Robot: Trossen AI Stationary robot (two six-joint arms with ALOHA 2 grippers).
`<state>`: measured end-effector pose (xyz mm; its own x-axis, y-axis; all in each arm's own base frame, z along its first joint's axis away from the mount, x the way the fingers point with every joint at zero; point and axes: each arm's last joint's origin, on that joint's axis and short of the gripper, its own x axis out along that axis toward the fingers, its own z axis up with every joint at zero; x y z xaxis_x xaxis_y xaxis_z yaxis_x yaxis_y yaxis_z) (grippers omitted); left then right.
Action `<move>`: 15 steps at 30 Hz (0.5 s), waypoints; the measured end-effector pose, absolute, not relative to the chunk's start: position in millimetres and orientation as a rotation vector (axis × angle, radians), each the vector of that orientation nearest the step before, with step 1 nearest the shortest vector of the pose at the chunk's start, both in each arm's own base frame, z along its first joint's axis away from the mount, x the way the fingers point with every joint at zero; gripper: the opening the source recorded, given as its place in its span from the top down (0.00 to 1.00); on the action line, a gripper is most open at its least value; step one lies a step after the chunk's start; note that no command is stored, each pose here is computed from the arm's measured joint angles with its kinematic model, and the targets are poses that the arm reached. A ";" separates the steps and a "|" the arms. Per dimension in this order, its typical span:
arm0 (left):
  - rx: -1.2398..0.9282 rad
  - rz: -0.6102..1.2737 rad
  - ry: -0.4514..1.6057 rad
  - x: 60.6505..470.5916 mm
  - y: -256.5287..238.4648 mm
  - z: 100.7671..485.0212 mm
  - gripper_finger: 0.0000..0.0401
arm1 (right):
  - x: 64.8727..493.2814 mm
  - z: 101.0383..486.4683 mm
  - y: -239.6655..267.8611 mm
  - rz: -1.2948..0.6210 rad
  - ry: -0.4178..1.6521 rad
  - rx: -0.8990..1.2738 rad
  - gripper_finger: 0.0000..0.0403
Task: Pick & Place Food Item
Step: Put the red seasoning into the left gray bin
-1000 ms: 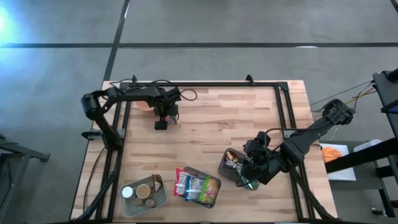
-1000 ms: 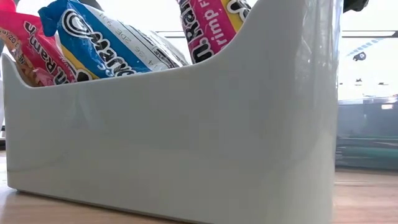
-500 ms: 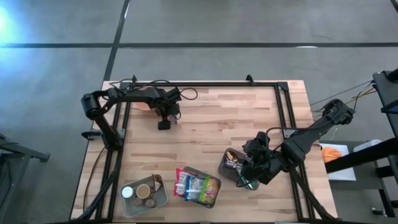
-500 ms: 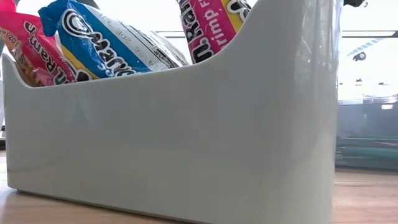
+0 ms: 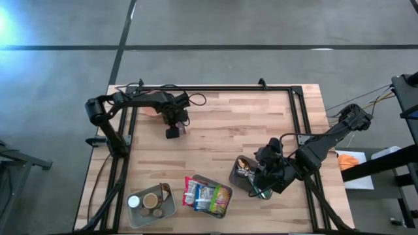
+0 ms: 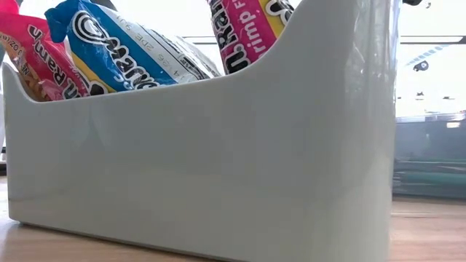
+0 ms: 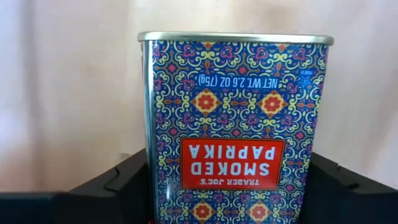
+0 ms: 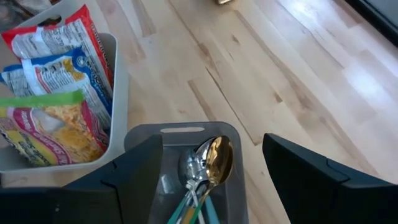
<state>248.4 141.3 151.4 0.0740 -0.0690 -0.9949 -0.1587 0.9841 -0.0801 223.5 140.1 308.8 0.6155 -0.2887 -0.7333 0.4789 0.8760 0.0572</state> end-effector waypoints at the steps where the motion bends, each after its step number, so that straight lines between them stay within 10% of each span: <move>1: -0.219 0.057 1.497 249.3 140.8 154.6 0.30 | 223.5 308.8 140.2 -0.442 0.795 0.247 0.32; 15: -1.151 -0.042 1.216 289.6 137.3 246.1 0.30 | 228.1 334.4 139.0 -0.299 0.752 -0.356 0.32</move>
<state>289.6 137.3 246.1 0.4178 -0.5757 -0.7029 -0.5255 0.4779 -0.7038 228.1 139.0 334.4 0.6936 -0.3866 -0.6079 0.1358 0.8989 -0.4167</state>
